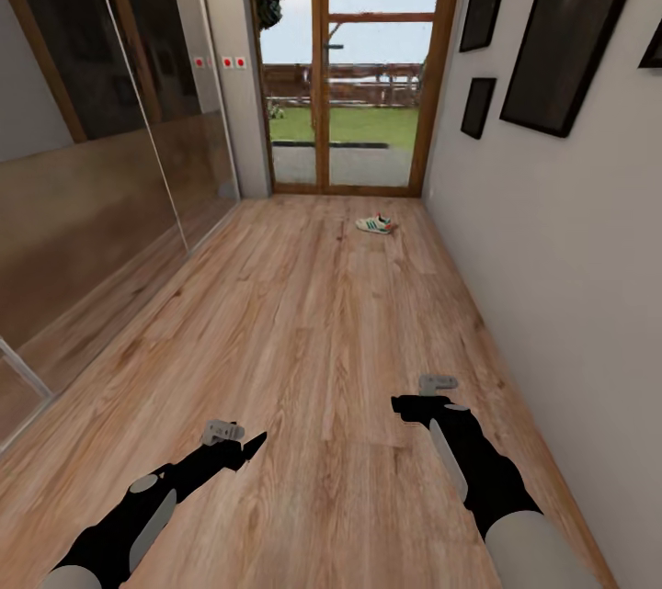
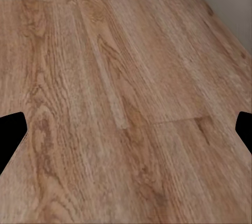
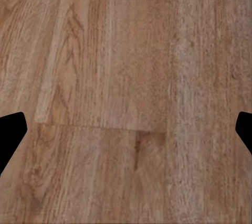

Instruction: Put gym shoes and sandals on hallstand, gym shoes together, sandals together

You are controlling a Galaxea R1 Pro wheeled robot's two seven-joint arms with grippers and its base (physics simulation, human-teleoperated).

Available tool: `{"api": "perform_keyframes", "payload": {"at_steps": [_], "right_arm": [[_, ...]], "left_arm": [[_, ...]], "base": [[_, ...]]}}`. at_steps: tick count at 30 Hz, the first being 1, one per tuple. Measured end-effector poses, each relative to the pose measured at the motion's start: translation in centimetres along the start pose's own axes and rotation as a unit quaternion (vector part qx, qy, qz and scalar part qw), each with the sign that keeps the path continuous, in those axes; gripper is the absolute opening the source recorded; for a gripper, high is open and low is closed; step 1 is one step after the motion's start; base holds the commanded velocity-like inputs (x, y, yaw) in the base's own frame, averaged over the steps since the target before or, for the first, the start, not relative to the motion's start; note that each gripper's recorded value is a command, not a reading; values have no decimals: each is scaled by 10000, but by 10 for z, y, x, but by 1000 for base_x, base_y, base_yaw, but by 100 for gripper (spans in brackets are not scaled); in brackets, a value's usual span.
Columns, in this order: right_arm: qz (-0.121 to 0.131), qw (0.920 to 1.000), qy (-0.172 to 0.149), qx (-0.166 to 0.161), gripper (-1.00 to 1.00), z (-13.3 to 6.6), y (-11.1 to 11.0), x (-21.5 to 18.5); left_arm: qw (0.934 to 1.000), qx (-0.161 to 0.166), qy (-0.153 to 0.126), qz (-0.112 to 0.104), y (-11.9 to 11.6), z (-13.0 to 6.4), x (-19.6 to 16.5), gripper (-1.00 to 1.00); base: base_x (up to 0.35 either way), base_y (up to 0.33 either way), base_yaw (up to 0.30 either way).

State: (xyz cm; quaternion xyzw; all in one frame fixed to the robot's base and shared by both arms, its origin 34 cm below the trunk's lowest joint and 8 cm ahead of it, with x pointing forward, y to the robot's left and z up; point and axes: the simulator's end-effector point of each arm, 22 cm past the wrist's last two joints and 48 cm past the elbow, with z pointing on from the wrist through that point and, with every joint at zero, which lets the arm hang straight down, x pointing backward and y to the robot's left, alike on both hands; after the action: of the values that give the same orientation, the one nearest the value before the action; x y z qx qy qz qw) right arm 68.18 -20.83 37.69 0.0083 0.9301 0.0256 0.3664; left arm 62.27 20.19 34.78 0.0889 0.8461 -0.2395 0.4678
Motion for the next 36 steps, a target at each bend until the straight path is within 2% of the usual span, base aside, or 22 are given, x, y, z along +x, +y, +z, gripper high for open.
{"api": "perform_keyframes", "payload": {"at_steps": [36], "right_arm": [[-9, 9998, -216, -8, 100, -15, 1, -21]], "left_arm": [[9998, 16, -189, 106, -5, -6, -23, 100]], "base": [[347, -66, 0]]}}
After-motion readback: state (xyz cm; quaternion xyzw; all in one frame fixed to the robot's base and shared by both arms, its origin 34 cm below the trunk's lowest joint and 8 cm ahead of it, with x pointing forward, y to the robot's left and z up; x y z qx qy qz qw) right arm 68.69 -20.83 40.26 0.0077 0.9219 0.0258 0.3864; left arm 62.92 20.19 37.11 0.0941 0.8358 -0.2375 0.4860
